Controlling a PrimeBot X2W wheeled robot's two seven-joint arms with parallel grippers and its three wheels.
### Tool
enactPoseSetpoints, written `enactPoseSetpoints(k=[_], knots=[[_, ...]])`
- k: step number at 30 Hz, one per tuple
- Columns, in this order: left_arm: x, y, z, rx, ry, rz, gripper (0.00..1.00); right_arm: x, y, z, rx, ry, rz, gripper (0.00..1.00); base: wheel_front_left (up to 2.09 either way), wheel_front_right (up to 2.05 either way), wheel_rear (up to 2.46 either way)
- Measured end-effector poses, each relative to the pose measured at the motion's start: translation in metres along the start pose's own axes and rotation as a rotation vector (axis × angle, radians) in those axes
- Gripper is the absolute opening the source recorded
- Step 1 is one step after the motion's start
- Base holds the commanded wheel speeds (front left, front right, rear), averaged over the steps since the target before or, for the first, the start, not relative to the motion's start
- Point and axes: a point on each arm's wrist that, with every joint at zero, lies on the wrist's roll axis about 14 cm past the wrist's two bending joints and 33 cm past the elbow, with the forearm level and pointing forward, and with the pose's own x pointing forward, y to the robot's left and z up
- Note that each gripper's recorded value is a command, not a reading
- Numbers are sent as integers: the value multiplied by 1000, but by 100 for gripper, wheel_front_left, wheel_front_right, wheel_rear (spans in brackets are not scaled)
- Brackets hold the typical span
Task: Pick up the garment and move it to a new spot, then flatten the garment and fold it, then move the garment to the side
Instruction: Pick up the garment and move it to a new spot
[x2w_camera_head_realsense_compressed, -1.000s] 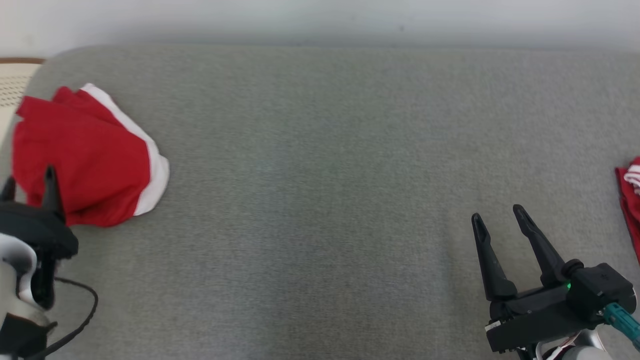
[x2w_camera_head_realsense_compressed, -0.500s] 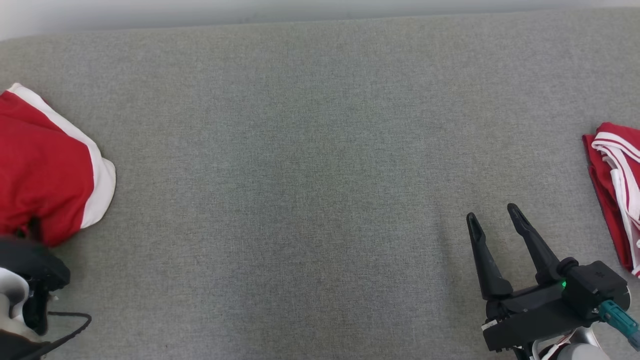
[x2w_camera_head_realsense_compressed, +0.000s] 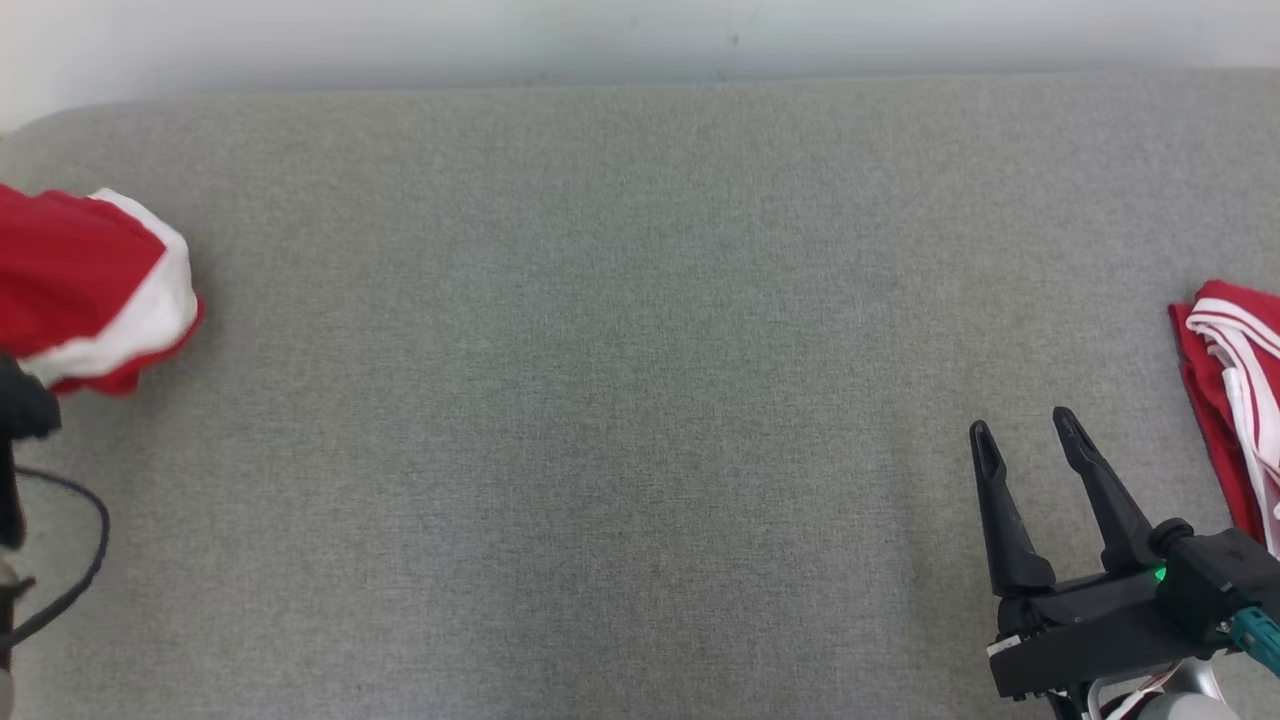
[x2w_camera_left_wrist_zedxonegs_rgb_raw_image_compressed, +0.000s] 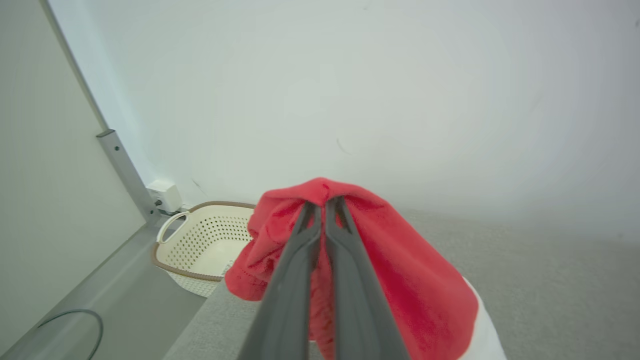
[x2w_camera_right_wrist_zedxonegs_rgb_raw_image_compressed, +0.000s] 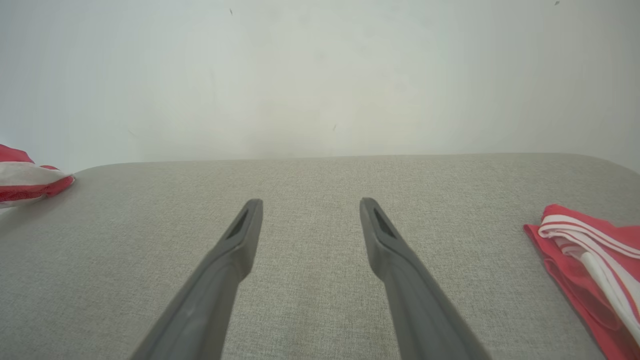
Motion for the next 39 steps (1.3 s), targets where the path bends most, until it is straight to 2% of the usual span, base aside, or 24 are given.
enactPoseSetpoints(k=[4,8,13,16,23,31,39], knots=[[-1,-4,67,18,-192,-6,0,-2,3,9,-2,-27,-2,100,0,0,0],[-21,-17,123,38,-376,-32,0,-6,7,18,-1,-50,-7,100,0,0,0],[-57,-44,154,25,-514,-87,0,-10,7,29,-2,-82,-21,100,0,0,0],[-80,-73,161,-1,-569,-152,0,-15,4,33,-3,-93,-39,100,0,0,0],[-123,-142,145,-55,-543,-332,0,-25,-7,36,-4,-102,-92,100,0,0,0],[-160,-227,98,-181,-367,-565,0,-40,-25,36,-8,-104,-165,100,0,0,0],[-212,-324,56,-266,-201,-878,0,-59,-48,29,-10,-87,-255,100,0,0,0]])
